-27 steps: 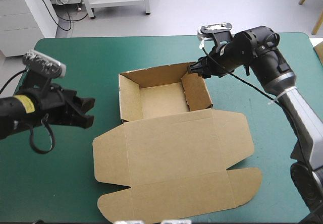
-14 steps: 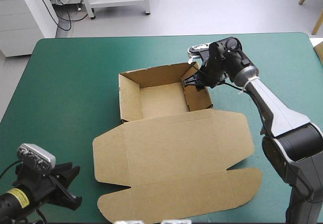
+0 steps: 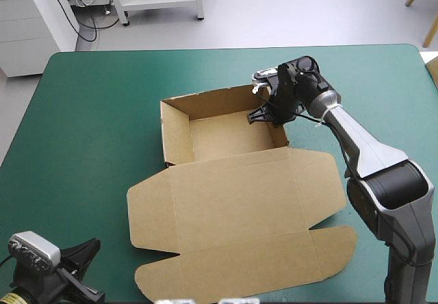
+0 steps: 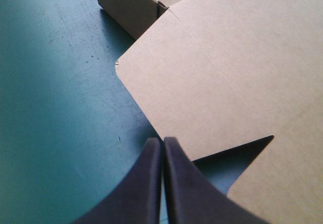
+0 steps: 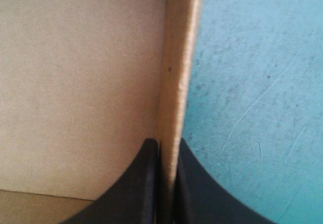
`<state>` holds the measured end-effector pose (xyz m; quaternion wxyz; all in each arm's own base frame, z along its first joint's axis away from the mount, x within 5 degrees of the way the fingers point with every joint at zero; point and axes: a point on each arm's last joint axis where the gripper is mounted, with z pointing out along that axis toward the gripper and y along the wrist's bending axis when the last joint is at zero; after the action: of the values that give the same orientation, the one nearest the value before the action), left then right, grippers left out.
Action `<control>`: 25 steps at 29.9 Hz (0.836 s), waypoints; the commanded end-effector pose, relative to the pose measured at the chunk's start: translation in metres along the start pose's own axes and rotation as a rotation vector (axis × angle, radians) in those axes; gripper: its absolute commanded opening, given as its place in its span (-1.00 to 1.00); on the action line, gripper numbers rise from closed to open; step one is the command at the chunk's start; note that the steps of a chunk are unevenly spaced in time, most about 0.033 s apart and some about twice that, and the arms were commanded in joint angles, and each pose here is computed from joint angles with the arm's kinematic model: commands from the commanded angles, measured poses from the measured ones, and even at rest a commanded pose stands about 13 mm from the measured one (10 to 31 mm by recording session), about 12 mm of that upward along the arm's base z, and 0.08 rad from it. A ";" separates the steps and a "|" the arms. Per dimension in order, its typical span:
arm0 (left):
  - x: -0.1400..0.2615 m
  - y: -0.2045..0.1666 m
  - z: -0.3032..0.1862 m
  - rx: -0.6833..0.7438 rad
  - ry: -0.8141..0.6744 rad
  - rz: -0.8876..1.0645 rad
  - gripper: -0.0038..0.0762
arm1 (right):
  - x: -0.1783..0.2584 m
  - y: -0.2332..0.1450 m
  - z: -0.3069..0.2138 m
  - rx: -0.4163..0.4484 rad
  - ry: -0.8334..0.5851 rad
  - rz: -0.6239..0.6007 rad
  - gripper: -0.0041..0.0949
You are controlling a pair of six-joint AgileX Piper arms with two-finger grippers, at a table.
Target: Fold the box
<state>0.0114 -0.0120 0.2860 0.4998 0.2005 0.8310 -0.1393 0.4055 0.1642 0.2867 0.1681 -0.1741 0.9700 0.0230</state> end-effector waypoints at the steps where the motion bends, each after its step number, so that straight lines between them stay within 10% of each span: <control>1: -0.012 -0.001 -0.003 0.014 -0.076 -0.015 -0.92 | -0.005 -0.010 -0.031 0.055 -0.098 -0.027 -0.96; 25: -0.012 -0.001 -0.003 0.014 -0.076 -0.015 -0.92 | 0.119 -0.323 -0.071 0.374 -0.022 0.574 -0.96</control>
<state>0.0112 -0.0119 0.2860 0.4998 0.2005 0.8310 -0.1393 0.4097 -0.1542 0.2854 0.1553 0.1191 0.9783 -0.0676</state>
